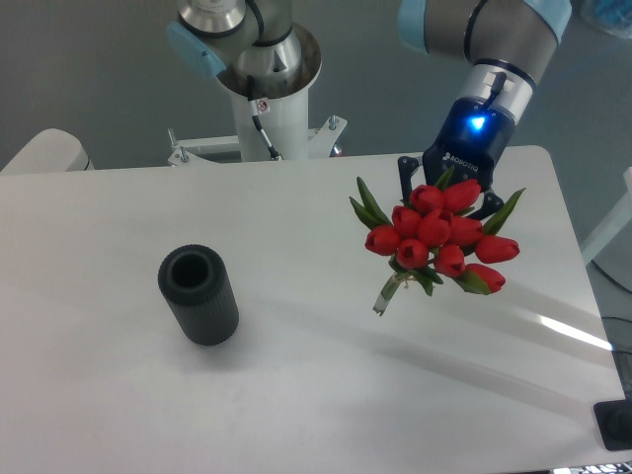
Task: Place the flowers on the table
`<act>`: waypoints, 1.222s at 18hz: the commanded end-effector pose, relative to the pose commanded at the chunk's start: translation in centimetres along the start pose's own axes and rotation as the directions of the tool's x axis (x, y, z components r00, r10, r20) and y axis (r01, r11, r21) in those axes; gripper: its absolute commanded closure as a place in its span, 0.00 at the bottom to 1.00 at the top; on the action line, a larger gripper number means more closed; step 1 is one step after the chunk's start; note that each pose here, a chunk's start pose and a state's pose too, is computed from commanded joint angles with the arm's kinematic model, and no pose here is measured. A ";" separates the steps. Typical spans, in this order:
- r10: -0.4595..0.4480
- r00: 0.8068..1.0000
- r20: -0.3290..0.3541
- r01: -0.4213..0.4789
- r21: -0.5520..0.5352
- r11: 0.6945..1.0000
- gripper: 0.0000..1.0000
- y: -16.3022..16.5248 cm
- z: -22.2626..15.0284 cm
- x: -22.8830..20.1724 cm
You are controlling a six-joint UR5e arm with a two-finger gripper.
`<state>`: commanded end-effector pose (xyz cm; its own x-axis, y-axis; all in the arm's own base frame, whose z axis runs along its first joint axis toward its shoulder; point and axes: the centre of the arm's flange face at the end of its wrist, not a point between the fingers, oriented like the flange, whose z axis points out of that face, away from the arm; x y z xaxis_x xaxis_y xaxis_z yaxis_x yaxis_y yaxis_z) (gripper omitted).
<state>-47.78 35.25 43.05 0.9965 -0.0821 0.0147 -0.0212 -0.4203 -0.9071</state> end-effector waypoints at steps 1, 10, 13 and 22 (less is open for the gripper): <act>0.001 1.000 -0.001 -0.001 -0.003 1.000 0.82 0.1 0.1 0.1; 0.055 0.998 0.013 -0.054 -0.041 0.998 0.82 0.4 0.0 0.1; 0.061 0.998 0.026 -0.059 -0.071 0.996 0.82 0.4 -0.2 0.1; 0.123 0.991 0.055 -0.108 -0.220 0.969 0.84 0.0 0.3 1.7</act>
<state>-46.08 35.41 42.96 0.9892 -0.0833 -0.1204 -0.1463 -0.5973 -0.7885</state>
